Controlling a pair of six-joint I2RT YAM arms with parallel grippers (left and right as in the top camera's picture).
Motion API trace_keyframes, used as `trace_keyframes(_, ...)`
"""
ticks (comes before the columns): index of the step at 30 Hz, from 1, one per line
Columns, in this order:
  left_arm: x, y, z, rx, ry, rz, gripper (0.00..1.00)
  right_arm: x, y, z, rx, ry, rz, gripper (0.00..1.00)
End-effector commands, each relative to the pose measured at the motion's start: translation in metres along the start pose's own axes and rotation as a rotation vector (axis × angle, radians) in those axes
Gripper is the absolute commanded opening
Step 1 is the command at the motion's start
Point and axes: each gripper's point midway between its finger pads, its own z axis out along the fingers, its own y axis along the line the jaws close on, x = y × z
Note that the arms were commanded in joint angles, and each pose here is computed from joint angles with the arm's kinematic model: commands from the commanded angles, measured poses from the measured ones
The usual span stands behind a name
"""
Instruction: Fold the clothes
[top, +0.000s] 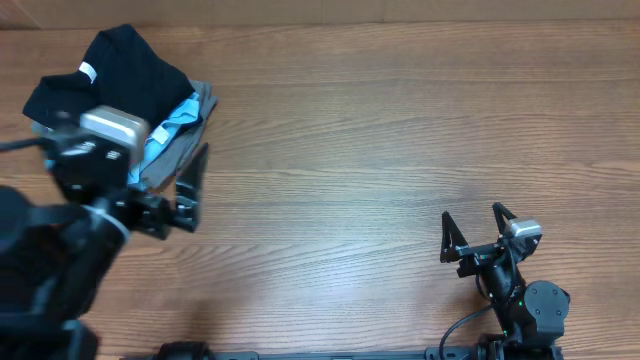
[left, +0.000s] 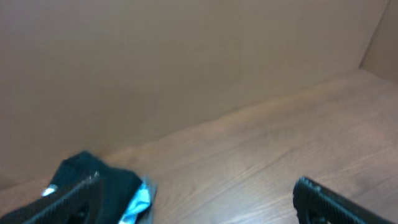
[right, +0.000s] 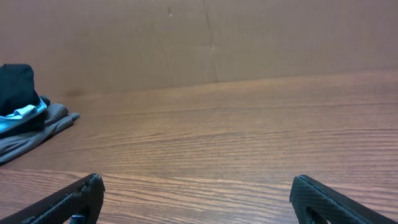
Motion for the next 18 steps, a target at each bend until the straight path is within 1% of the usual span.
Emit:
trace_keyframes(1,0.038,-0.007,0.011,0.015,0.002,0.030,1.00,-0.002,0.000,-0.001,-0.003,-0.013,0.004,1.00)
trace_keyframes(5,0.080,-0.012,0.017,0.009,-0.034,0.042,1.00,-0.002,0.000,-0.001,-0.003,-0.013,0.004,1.00)
trace_keyframes(12,0.146,-0.024,0.013,0.000,-0.088,0.040,1.00,-0.002,0.000,-0.001,-0.003,-0.012,0.004,1.00)
trace_keyframes(18,0.189,-0.024,0.010,-0.064,-0.201,0.048,1.00,-0.002,0.000,-0.001,-0.003,-0.012,0.004,1.00)
